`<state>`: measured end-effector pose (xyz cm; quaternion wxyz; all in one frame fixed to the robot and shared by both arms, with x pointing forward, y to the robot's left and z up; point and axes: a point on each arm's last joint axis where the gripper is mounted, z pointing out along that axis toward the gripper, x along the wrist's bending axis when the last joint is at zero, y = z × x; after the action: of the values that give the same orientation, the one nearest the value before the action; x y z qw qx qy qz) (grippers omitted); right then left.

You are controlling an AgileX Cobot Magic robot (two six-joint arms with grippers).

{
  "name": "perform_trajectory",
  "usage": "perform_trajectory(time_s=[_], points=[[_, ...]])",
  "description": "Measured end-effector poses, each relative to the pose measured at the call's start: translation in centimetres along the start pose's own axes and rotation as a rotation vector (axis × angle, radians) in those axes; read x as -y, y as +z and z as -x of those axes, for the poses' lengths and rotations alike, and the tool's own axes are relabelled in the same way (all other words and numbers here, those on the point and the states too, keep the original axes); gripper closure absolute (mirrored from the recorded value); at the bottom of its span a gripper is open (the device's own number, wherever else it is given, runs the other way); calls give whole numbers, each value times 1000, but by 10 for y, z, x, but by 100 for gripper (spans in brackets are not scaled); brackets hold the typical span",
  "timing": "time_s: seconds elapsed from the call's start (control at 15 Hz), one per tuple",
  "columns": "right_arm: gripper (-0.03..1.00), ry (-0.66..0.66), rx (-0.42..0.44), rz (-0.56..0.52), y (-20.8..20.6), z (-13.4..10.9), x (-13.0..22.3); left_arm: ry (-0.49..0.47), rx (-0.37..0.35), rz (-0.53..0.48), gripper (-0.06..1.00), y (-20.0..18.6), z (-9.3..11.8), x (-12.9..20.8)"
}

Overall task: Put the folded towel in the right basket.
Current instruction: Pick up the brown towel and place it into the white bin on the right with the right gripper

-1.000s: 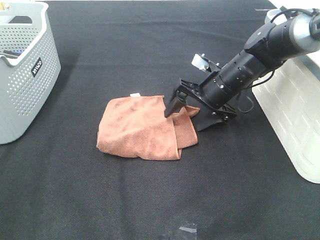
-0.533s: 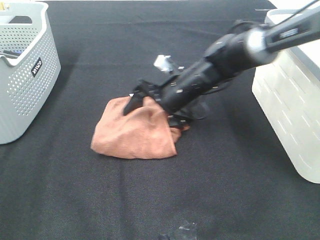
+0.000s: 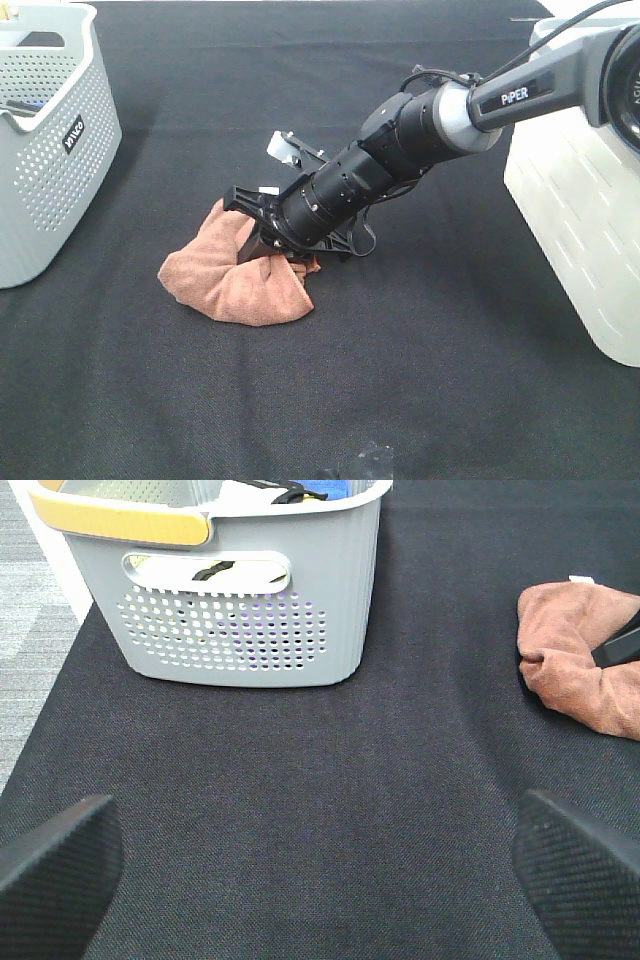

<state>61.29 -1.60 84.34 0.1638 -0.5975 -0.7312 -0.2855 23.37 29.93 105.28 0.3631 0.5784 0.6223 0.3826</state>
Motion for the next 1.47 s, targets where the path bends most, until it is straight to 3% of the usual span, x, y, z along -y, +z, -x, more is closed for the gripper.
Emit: perform_trajectory(time_s=[0.13,0.27,0.33,0.4,0.6,0.67,0.73,0.8,0.87,1.0,1.13,1.27,1.47], points=[[75,-20,-18,-4,-14,-6,-4,0,0,0,-4,0,0,0],[75,-55,-66,31,-58,-22,-17,0,0,0,-4,0,0,0],[75,-65,-89,77,-90,-27,-28,0,0,0,-4,0,0,0],[75,-83,-122,168,-148,-35,-41,0,0,0,-4,0,0,0],[75,-127,-147,379,-271,-43,-45,0,0,0,-4,0,0,0],[75,-135,-131,448,-305,-40,-42,0,0,0,-4,0,0,0],[75,-135,-131,448,-305,-40,-42,0,0,0,-4,0,0,0],[75,-147,-82,567,-360,-34,-32,0,0,0,-4,0,0,0],[75,-154,-34,628,-388,-28,-24,0,0,0,-4,0,0,0],[75,-155,98,665,-424,-7,-9,0,0,0,-4,0,0,0],[75,-150,275,589,-441,23,5,0,0,0,-4,0,0,0],[75,-156,505,465,-447,57,13,0,0,0,-4,0,0,0],[75,-138,683,347,-439,88,10,0,0,0,-4,0,0,0]])
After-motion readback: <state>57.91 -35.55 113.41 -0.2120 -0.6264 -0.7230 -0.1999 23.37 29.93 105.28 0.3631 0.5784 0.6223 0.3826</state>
